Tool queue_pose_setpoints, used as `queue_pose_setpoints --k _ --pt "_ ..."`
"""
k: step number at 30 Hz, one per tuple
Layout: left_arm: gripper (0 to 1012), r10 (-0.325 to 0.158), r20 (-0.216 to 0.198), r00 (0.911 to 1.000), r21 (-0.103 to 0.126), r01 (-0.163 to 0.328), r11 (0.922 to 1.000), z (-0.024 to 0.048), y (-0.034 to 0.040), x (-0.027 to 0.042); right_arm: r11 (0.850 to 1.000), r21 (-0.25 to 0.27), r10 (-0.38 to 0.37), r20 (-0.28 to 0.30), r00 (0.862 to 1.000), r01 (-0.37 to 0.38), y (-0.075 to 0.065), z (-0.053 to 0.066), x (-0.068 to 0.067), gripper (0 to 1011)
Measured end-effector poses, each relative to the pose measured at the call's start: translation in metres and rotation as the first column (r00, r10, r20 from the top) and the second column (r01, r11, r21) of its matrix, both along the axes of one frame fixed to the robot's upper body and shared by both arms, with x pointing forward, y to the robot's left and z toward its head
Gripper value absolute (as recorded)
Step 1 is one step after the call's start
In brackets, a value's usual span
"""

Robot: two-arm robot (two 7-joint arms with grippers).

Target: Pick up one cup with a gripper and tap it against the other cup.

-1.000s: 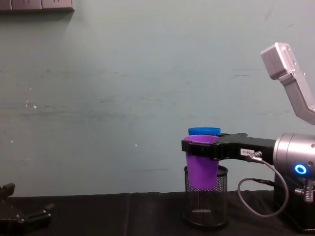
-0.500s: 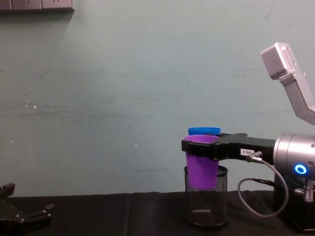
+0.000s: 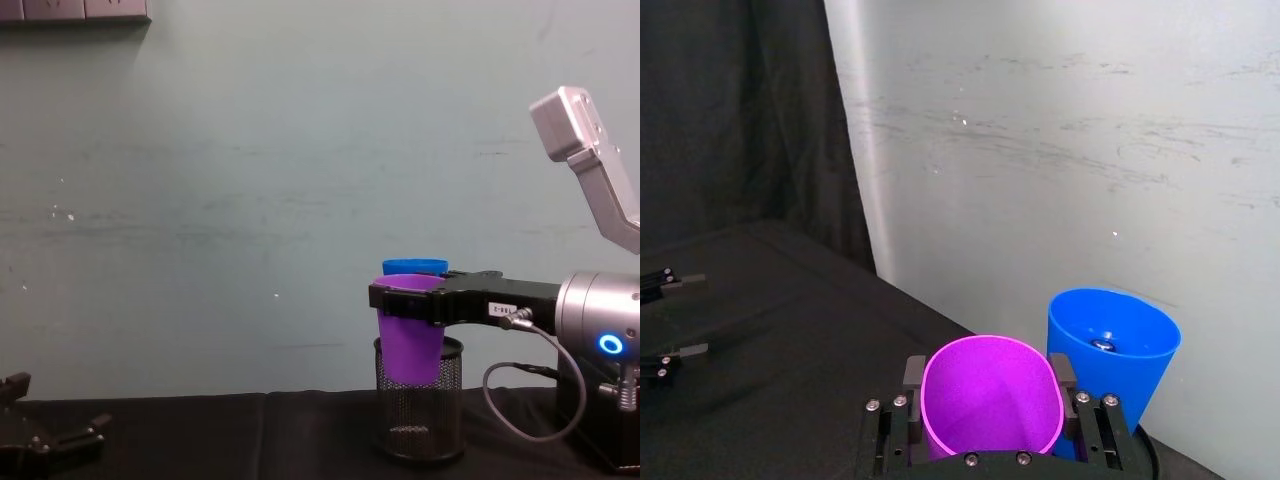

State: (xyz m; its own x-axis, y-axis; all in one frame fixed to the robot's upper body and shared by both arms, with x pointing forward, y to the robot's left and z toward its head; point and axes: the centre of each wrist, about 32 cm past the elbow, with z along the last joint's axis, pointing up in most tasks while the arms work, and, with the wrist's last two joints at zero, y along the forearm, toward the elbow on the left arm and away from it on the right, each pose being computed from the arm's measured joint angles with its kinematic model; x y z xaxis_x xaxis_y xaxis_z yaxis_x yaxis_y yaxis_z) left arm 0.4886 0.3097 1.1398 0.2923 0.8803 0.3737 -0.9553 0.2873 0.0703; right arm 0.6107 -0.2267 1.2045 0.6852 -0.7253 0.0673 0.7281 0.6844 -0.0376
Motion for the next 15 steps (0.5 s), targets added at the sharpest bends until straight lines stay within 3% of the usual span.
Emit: queue_pose_setpoints --k 9,15 --pt "1000 0.000 0.000 1.0000 0.000 0.000 1.0000 0.0000 0.0000 0.0000 1.000 -0.001 0.009 0.003 1.000 -0.009 -0.0008 -0.0018 -0.0005 747" --pt "1000 0.000 0.000 1.0000 0.000 0.000 1.0000 0.0000 0.0000 0.0000 1.000 0.000 0.030 -0.006 1.000 -0.030 -0.0009 -0.0077 -0.0085 747"
